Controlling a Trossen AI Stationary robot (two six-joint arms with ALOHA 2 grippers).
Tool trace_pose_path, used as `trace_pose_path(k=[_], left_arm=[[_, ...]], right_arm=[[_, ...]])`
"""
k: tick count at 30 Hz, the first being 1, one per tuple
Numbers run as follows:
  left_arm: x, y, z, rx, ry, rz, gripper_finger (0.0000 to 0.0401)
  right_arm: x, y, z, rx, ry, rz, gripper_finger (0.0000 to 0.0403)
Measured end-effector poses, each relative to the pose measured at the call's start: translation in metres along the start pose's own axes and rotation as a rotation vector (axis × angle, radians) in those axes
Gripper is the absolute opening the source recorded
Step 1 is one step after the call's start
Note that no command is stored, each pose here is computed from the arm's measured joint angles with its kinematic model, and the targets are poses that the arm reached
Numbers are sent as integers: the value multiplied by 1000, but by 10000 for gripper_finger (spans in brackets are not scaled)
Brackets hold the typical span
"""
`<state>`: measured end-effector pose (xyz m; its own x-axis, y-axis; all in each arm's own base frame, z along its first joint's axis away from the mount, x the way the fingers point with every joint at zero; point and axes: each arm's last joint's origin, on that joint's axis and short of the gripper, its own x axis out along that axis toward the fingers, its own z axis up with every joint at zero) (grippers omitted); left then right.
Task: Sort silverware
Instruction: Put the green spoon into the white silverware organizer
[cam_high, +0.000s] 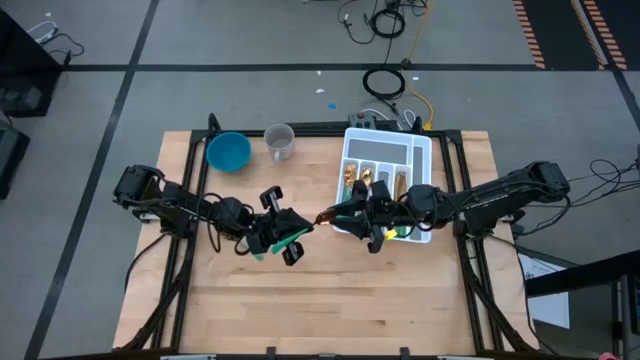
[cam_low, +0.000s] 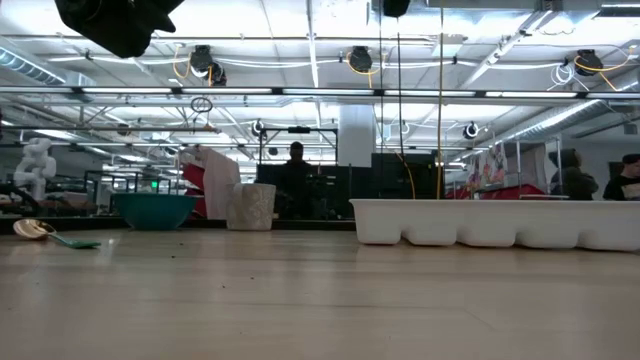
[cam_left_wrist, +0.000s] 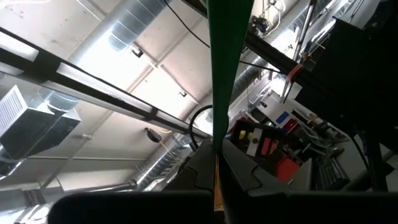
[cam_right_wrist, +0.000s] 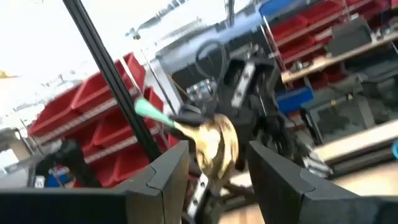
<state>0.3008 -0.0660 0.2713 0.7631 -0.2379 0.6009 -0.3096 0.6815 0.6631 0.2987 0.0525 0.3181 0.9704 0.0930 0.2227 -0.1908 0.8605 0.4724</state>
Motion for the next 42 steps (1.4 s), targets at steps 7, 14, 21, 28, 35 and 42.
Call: trace_pose_path(k=[7,14,21,28,35,42], left_arm=[[0,-1,-1,0,16,-4,8],[0,-1,-1,-1,21,-2,8],[0,-1,-1,-1,25,-5,8],[0,-1,-1,-1,30,3,8],[0,0,-2,-3,65,35,8],[0,1,-2,-21,72,44,8]], right_arm=[[1,-4,-6,-46,46,-46,71],[1,-1,-1,-94,7,-28,27],[0,-3,-4,-152,44,-42,36],[0,-3,-4,-266,41,-46,3],[0,0,-5,-383,21,-120,1],[-1,2,-5,-456,12,-137,1]])
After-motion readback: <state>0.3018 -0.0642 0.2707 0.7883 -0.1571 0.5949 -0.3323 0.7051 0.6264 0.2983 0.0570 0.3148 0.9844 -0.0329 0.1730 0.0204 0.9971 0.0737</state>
